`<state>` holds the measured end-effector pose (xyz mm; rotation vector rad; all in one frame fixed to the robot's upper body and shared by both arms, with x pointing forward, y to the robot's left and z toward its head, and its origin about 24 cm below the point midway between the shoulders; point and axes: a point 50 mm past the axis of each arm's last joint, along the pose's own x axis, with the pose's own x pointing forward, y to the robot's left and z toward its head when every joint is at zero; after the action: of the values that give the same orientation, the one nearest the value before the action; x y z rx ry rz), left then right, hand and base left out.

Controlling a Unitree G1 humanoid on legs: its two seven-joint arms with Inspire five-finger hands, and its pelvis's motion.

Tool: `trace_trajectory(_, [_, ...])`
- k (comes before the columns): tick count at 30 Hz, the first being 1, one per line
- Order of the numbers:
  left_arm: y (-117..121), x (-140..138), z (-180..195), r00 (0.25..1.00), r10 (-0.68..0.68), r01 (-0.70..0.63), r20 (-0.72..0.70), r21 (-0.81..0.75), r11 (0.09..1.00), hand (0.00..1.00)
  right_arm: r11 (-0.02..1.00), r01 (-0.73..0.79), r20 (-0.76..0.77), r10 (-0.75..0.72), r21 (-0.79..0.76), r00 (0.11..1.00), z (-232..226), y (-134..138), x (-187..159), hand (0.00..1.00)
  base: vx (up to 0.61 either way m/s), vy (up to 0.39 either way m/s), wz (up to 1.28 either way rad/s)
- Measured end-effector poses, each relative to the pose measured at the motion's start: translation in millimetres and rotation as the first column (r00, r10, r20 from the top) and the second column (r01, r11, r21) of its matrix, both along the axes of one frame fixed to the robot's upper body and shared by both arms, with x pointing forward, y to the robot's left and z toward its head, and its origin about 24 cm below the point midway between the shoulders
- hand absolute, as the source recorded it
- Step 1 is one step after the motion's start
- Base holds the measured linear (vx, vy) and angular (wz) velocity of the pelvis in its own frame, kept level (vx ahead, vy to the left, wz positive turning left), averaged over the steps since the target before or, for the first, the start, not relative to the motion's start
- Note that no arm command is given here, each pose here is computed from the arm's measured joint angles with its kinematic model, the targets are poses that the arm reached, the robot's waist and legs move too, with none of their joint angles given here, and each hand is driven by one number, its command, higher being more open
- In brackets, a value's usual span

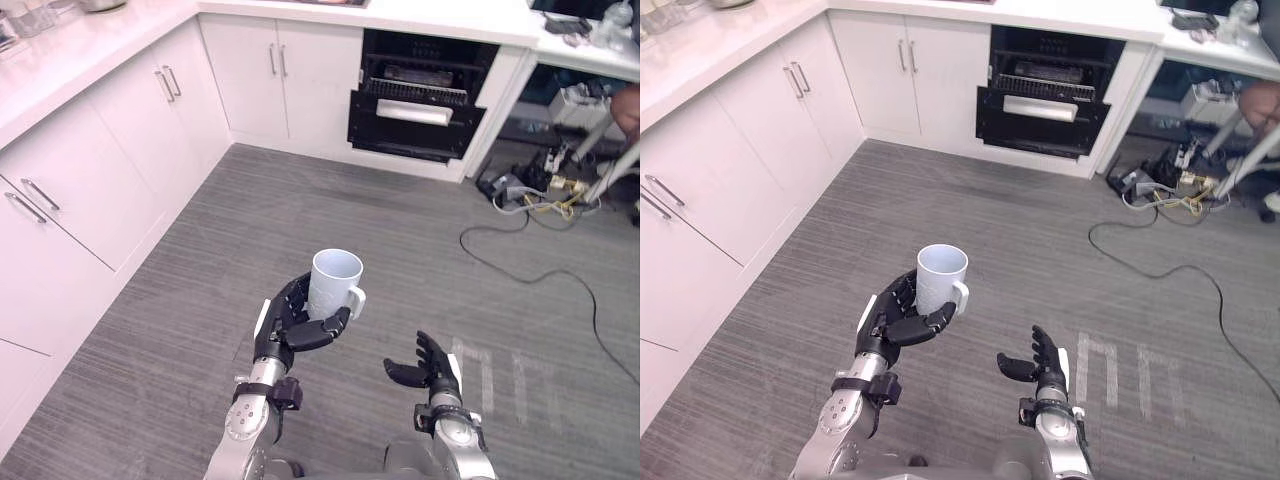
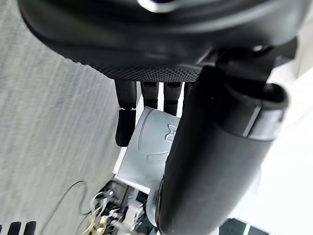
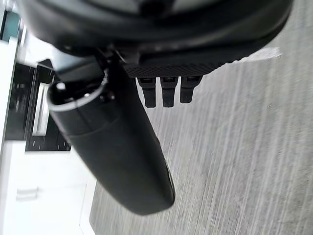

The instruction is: Walk over to the sink, pick up the cup, carry it to the dishwasher, place the cup inside the dishwasher, then close the dishwasher door

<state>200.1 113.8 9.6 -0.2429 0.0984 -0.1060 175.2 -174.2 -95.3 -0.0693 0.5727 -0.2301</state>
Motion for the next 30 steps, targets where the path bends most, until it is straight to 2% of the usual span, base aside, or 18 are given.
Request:
trace_trajectory(5, [-3.5,8.4,7.8,0.999,-0.001,0.001,0.039,-0.004,1.000,0.30,1.000,-0.006,0.057,0.007,-0.014,0.998,10.8,-1.9,11.1,0.90,0.55,-0.096,0.61])
trace_trajectory(7, [-11.8,11.5,6.7,0.999,0.002,-0.001,0.032,-0.036,0.999,0.30,0.998,-0.024,0.090,0.028,-0.049,0.996,18.8,-9.5,21.3,0.90,0.57,-0.102,0.14])
trace_trajectory(15, [-22.6,0.5,9.3,0.999,0.014,-0.010,0.029,-0.124,0.992,0.30,0.999,-0.049,0.255,0.051,-0.013,0.966,49.3,9.9,25.2,0.90,0.45,-0.070,-0.21])
trace_trajectory(23, [-12.2,-3.2,0.8,1.000,0.025,-0.025,-0.004,-0.082,0.996,0.30,0.999,-0.041,0.091,0.043,-0.023,0.995,17.4,5.8,19.1,0.90,0.45,0.233,-0.31])
trace_trajectory(30, [-1.9,-1.9,-1.0,0.999,0.035,-0.035,-0.013,-0.029,0.999,0.30,0.998,-0.063,0.093,0.062,0.012,0.994,16.9,15.6,20.7,0.90,0.54,0.200,0.07])
